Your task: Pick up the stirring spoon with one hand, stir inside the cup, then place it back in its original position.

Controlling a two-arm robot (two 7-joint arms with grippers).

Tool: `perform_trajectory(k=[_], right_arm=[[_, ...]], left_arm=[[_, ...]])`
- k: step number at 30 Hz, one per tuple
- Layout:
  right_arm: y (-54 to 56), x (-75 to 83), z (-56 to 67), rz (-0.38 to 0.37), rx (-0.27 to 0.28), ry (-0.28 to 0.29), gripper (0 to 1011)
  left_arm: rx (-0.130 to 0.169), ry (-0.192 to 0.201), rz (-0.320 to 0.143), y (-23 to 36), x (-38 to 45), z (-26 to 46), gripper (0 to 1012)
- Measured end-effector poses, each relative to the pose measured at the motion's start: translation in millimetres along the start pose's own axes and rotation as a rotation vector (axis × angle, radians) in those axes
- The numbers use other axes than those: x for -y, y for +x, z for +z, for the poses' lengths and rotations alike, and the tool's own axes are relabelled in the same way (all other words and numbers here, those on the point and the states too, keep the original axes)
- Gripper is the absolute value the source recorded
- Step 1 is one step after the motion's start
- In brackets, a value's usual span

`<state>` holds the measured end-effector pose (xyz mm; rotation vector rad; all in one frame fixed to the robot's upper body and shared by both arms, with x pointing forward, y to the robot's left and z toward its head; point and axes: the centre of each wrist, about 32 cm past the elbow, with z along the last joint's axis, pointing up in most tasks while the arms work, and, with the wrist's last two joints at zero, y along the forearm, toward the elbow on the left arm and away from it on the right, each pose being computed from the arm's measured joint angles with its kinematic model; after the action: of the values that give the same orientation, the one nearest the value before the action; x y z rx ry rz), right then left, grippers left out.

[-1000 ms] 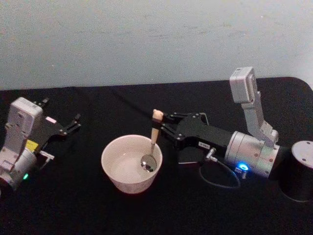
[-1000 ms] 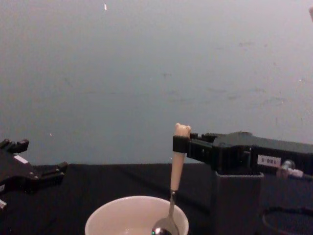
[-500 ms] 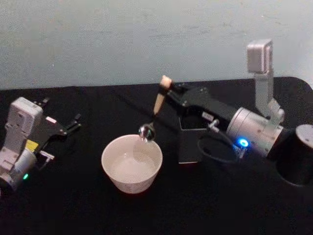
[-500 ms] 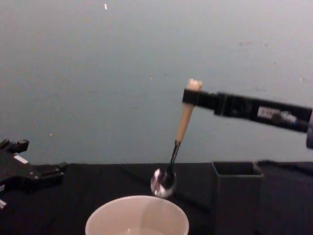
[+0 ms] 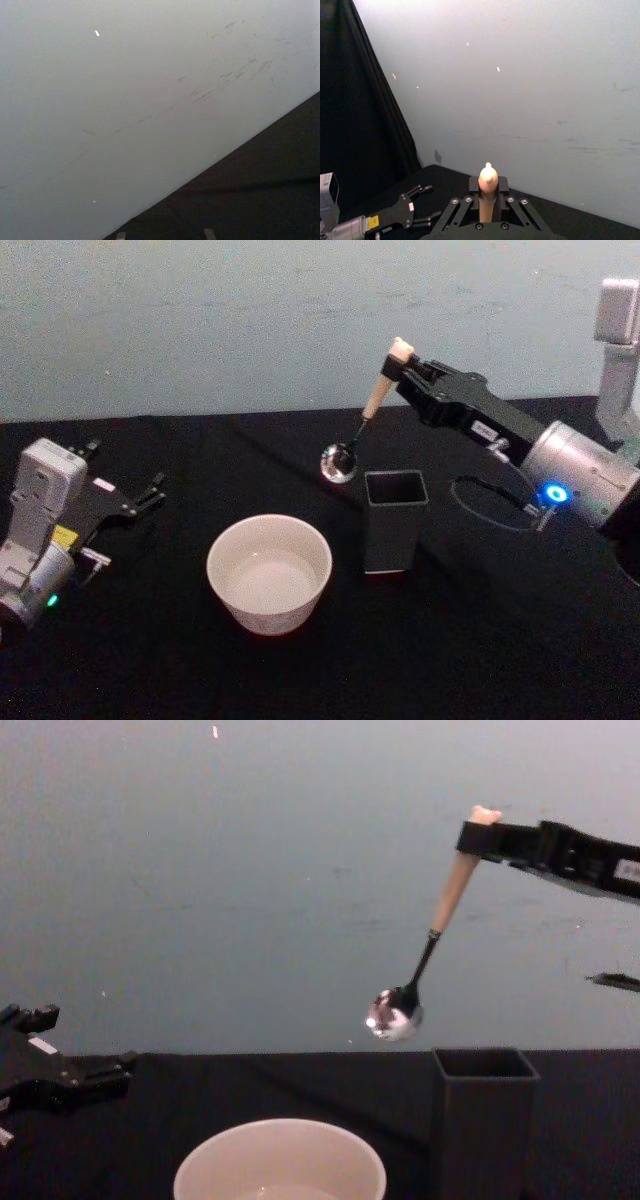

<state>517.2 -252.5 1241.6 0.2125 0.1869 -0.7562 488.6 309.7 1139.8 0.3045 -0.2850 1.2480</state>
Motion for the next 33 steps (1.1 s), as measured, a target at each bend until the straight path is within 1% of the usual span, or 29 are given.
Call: perform_trajectory(k=[3, 7, 10, 11, 13, 14, 17, 23, 33], right_arm=[[5.8, 12.3, 2.8, -0.001, -0.002, 0.003, 215], [9.9, 22.3, 4.5, -0.005, -0.003, 0.009, 215], [15.0, 33.1, 5.7, -0.018, 0.003, 0.009, 215], [15.0, 33.1, 5.7, -0.018, 0.003, 0.009, 215], [19.0, 39.5, 7.2, -0.031, 0.008, 0.009, 215], [19.0, 39.5, 7.2, -0.031, 0.008, 0.009, 215], [24.3, 44.8, 7.7, -0.053, 0.013, 0.005, 215], [29.4, 46.4, 4.2, -0.077, 0.017, -0.018, 215], [30.7, 41.8, -4.8, -0.076, 0.034, -0.053, 215]], left_arm=[[0.0, 0.0, 0.0, 0.0, 0.0, 0.0, 1001], [0.0, 0.0, 0.0, 0.0, 0.0, 0.0, 1001], [0.0, 0.0, 0.0, 0.0, 0.0, 0.0, 1001], [0.0, 0.0, 0.0, 0.0, 0.0, 0.0, 1001], [0.0, 0.0, 0.0, 0.0, 0.0, 0.0, 1001], [0.0, 0.0, 0.0, 0.0, 0.0, 0.0, 1001], [0.0, 0.0, 0.0, 0.0, 0.0, 0.0, 1001], [0.0, 0.0, 0.0, 0.0, 0.0, 0.0, 1001], [0.0, 0.0, 0.0, 0.0, 0.0, 0.0, 1001]])
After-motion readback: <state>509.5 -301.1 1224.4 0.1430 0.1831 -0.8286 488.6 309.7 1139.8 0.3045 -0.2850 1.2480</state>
